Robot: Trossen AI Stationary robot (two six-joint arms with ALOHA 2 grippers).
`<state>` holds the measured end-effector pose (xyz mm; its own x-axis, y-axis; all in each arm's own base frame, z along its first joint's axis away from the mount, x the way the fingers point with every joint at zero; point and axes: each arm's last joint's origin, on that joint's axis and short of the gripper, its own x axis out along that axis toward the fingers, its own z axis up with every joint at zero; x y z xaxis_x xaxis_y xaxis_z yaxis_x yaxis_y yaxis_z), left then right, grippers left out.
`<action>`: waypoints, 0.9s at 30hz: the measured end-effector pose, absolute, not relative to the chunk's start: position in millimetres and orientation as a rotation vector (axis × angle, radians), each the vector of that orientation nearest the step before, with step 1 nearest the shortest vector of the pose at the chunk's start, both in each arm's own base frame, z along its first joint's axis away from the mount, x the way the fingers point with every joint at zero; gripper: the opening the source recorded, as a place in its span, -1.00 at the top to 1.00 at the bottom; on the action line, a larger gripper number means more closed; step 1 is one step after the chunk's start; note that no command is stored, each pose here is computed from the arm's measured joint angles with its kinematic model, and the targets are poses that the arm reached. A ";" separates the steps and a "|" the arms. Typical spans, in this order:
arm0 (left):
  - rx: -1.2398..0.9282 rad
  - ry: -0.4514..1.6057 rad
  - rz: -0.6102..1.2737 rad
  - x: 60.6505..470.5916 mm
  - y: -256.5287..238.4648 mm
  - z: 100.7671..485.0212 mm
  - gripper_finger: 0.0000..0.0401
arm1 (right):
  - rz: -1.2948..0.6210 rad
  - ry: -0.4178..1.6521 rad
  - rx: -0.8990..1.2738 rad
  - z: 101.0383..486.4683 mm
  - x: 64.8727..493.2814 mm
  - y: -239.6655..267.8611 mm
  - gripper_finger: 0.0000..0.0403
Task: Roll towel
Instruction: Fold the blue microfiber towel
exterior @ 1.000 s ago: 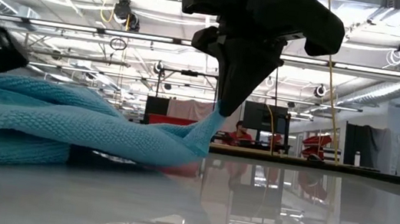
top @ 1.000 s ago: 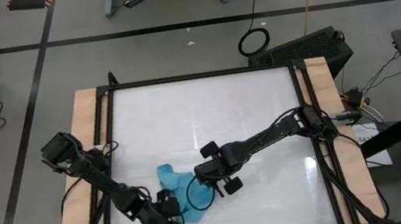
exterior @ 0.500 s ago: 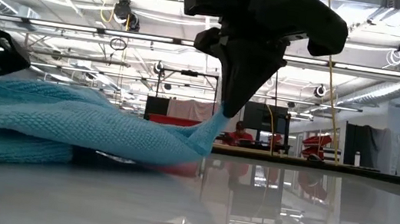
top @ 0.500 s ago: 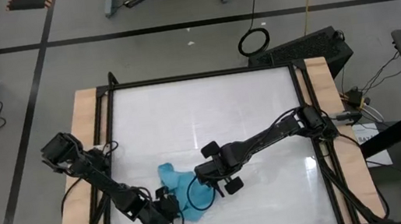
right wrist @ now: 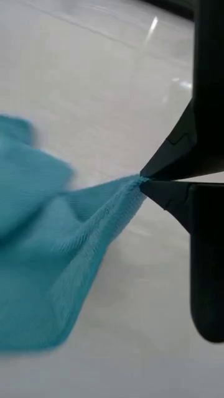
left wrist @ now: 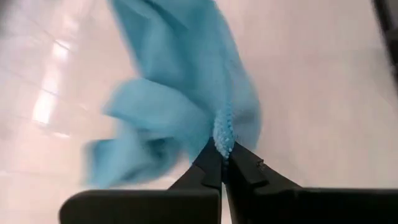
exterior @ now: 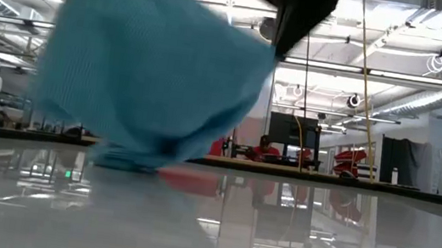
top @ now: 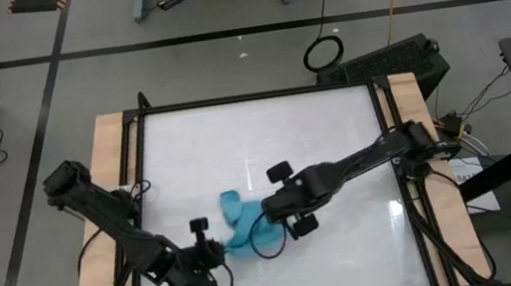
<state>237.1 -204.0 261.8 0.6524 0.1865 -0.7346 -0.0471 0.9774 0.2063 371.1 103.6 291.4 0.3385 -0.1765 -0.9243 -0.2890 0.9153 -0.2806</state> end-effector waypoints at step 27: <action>0.726 0.406 0.369 237.7 -214.6 395.5 0.99 | 0.153 0.661 -0.407 441.7 209.3 148.2 1.00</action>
